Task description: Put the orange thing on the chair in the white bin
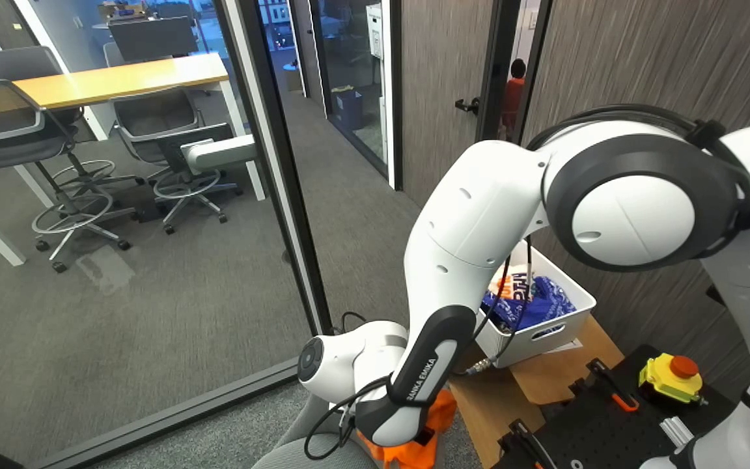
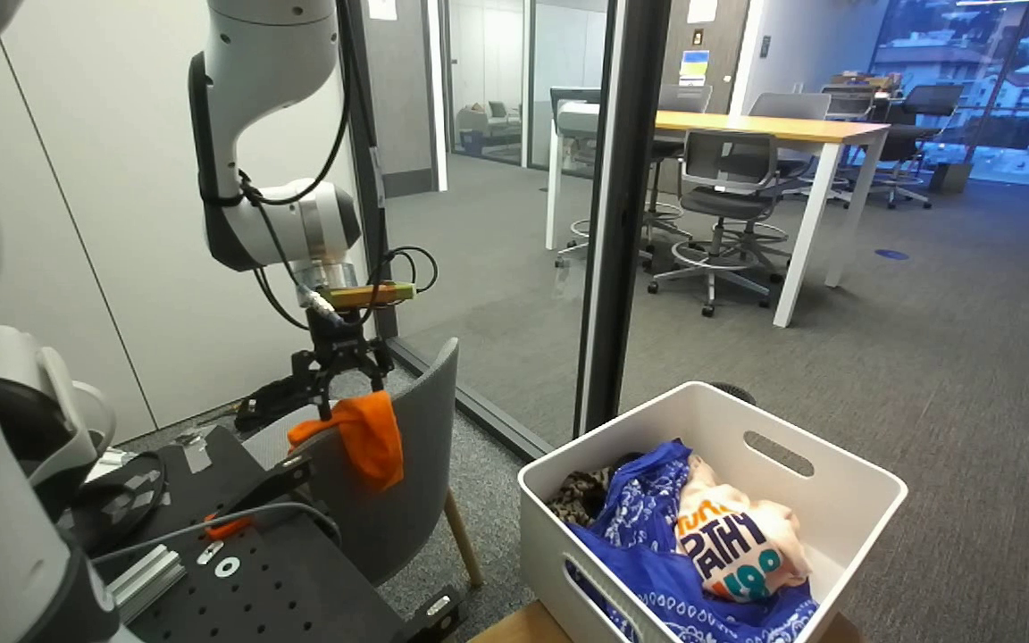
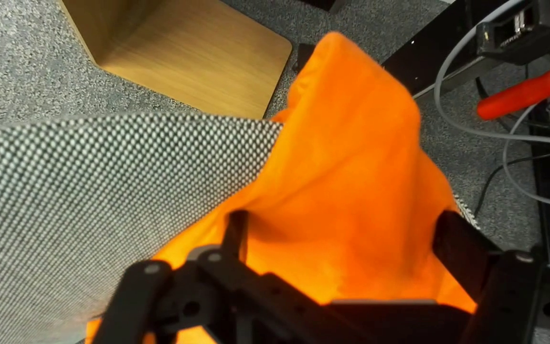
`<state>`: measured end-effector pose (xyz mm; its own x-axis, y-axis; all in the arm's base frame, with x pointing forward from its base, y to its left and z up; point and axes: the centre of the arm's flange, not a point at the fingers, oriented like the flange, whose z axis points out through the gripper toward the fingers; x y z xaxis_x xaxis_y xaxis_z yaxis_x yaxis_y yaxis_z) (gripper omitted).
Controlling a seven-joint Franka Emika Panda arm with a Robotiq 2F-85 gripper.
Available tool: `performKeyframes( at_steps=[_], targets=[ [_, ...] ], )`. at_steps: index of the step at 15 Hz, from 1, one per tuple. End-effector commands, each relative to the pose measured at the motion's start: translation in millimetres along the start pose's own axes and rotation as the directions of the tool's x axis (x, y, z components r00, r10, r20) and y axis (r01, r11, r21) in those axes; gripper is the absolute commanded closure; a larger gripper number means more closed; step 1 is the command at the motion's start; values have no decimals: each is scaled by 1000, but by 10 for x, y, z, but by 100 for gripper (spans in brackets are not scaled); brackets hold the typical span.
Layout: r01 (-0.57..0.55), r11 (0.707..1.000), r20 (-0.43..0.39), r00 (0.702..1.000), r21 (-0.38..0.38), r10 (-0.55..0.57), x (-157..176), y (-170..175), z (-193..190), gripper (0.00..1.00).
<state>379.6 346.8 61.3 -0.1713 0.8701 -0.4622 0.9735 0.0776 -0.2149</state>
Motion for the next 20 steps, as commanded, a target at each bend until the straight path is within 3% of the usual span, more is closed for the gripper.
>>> performKeyframes(
  at_steps=[1, 10, 11, 13, 20],
  targets=[
    [-13, 1000, -2, 1000, -27, 13, -21, 20, 27, 0],
    [-20, 1000, 1, 1000, -18, 20, -23, 34, 45, 0],
    [-18, 1000, 2, 1000, -15, 18, -23, 34, 47, 25],
    [-16, 1000, 2, 1000, -14, 16, -21, 31, 49, 34],
    [-11, 1000, 0, 1000, -16, 11, -2, 26, 40, 88]
  ],
)
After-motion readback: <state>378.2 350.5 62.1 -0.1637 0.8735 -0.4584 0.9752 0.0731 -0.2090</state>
